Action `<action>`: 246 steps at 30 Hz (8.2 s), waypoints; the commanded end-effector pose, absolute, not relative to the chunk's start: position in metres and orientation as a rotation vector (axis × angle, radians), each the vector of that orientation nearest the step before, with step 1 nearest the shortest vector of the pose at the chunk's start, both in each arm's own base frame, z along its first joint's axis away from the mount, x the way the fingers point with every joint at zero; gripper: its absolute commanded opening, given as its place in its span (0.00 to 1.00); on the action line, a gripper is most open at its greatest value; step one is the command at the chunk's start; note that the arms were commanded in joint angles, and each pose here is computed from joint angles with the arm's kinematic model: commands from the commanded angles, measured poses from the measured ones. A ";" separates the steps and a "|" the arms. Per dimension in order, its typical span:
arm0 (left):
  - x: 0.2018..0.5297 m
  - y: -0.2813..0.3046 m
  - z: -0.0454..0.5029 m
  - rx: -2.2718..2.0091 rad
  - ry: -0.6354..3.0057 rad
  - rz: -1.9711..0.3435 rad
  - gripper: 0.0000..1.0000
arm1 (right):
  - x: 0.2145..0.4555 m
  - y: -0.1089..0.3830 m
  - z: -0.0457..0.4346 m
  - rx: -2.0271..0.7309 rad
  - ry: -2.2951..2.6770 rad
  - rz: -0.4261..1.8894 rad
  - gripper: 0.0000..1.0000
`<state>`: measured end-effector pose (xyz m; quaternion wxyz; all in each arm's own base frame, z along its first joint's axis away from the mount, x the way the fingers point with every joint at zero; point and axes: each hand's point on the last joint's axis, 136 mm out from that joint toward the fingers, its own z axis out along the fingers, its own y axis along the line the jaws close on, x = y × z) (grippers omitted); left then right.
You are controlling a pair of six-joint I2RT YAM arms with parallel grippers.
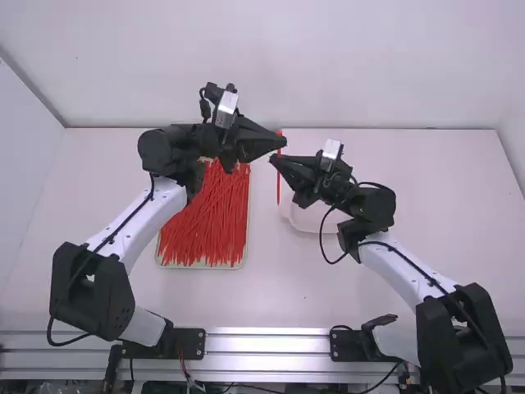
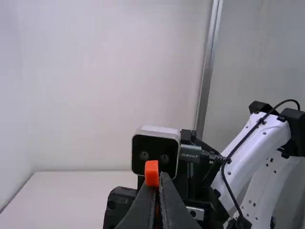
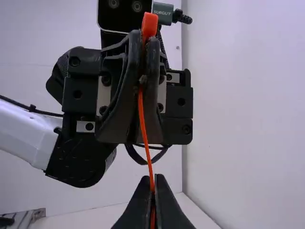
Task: Fasten the cable tie
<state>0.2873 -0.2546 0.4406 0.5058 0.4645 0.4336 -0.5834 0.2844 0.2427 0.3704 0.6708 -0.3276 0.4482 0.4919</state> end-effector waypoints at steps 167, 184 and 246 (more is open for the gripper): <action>0.425 -0.227 0.329 0.022 2.170 -1.902 0.02 | 0.234 0.267 0.280 -1.554 0.079 0.231 0.00; 0.423 -0.228 0.338 0.110 2.122 -1.904 0.02 | 0.229 0.255 0.275 -1.571 0.060 0.297 0.00; 0.396 -0.217 0.381 1.162 1.281 -1.313 0.02 | 0.279 0.270 0.363 -0.576 1.259 1.483 0.00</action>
